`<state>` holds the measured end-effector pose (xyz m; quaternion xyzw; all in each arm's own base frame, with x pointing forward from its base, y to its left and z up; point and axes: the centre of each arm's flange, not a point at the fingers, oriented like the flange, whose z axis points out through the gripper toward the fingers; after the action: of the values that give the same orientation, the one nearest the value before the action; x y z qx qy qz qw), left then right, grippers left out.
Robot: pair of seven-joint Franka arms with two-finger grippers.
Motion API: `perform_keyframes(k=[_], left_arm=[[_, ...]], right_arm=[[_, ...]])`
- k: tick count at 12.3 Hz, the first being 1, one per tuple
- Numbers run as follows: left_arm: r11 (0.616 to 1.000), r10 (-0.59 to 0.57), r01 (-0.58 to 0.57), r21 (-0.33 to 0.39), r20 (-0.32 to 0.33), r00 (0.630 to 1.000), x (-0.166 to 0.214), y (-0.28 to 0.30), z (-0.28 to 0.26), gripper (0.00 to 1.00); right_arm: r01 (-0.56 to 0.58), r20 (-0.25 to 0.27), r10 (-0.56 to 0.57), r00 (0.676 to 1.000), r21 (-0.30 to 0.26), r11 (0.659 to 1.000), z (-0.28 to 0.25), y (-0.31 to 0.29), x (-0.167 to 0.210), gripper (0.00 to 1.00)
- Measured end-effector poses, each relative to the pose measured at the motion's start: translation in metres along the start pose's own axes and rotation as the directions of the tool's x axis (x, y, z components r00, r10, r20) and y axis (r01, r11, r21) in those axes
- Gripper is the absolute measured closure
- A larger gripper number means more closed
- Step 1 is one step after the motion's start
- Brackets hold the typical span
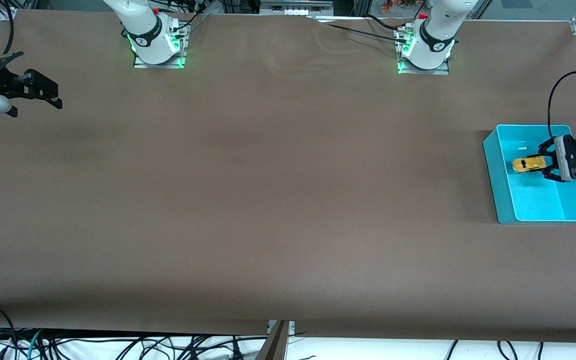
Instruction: Wind and store yellow beetle car
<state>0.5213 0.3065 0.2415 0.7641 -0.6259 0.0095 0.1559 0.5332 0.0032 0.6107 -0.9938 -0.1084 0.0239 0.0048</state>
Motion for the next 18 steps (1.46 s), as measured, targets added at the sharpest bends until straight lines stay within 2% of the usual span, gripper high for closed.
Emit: perform_keyframes(k=[5, 8, 10, 11, 15, 18], left_arm=[[0.999, -0.017, 0.017, 0.05, 0.006, 1.0, -0.02, -0.005, 0.02, 0.56], [0.999, -0.027, 0.027, 0.047, 0.004, 1.0, -0.03, -0.003, 0.027, 0.3], [0.999, -0.024, 0.023, 0.047, 0.013, 1.0, -0.027, -0.004, 0.014, 0.06], [0.999, -0.022, 0.021, 0.042, 0.026, 0.999, -0.022, -0.004, -0.004, 0.0], [0.993, -0.1, 0.106, -0.06, 0.097, 0.99, 0.017, 0.013, -0.117, 0.0], [0.978, -0.186, 0.196, -0.073, 0.117, 0.975, 0.053, 0.019, -0.18, 0.0]], right_arm=[[0.0, 0.0, 0.0, 1.0, 0.0, 1.0, 0.0, 0.0, 0.0, 0.0], [0.001, 0.0, -0.001, 1.0, 0.0, 1.0, 0.0, 0.0, 0.0, 0.0], [0.001, 0.001, -0.001, 1.0, 0.0, 1.0, 0.0, 0.0, 0.0, 0.0], [0.001, 0.001, -0.001, 1.0, 0.0, 1.0, 0.001, 0.0, 0.0, 0.0], [0.006, 0.002, -0.006, 1.0, 0.001, 1.0, 0.001, 0.0, 0.0, 0.0], [0.007, 0.001, -0.007, 1.0, 0.001, 1.0, 0.001, 0.0, 0.0, 0.0]])
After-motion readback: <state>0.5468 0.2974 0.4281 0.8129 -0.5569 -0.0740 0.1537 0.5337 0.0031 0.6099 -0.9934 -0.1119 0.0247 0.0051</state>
